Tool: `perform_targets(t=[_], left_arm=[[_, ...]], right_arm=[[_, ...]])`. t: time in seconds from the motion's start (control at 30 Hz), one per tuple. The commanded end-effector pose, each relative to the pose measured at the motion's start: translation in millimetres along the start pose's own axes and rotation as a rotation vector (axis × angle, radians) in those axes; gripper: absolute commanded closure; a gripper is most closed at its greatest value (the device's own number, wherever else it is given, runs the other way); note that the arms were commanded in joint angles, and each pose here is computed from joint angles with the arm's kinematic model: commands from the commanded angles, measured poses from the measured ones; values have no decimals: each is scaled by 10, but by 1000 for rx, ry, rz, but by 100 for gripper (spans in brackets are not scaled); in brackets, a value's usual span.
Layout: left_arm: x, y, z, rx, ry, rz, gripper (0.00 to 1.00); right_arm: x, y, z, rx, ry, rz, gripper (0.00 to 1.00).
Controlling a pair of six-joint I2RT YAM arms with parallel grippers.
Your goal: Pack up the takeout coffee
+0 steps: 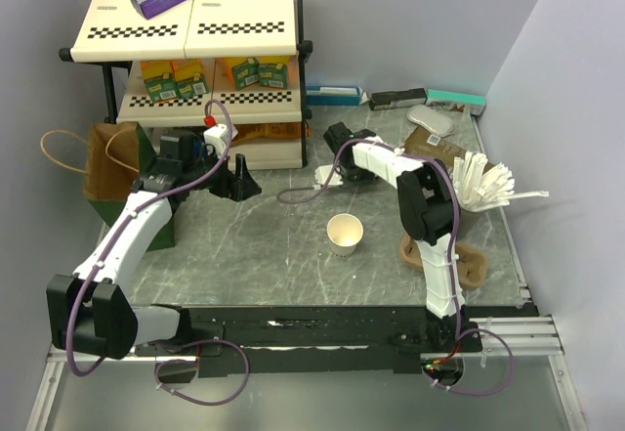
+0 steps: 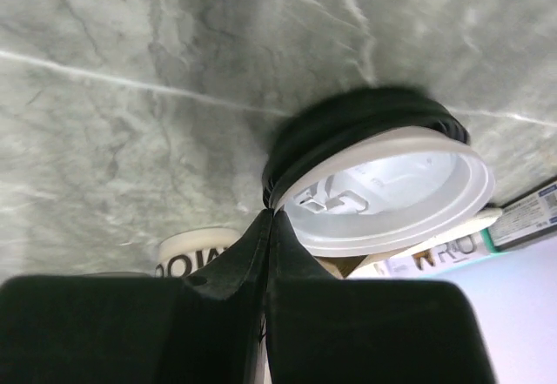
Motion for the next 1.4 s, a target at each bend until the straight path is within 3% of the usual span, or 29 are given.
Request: perform_targets(t=[0.0,0.17,0.43,0.6,0.8,1.0,1.27,1.37], left_arm=[[-71,-7,6,32,-35,14,15],[-40,-7,25,49,-28,18,15],[30,-34,-1,94,-22,107,16],[66,-30,21,102,-12,165,16],[-3,-38,64,111,-8,168,16],[16,-57,67,91,-13,166,16],[24,-47,75,84,-11,163,16],[23,-45,94,90,-10,160,16]], right_arm=[[54,-175,-578,28,-121,182,100],[68,-181,-700,-76,-207,355,100],[158,-98,-993,-200,-364,472,100],[173,-101,-1055,-171,-440,545,100],[67,-169,-878,-189,-366,587,100],[-14,-244,-623,-64,-267,683,100],[-126,-251,-453,-92,-177,822,100],[-136,-228,-502,-119,-187,838,92]])
Point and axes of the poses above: each gripper's point midway between its finger pads, its own z axis out along the fingers, its own y axis along the line the jaws close on, x = y × z, the point moved 9 cm from there along -z, back along the fingers, and after that the axes turned 14 degrees about z, right-handed, at the moved point
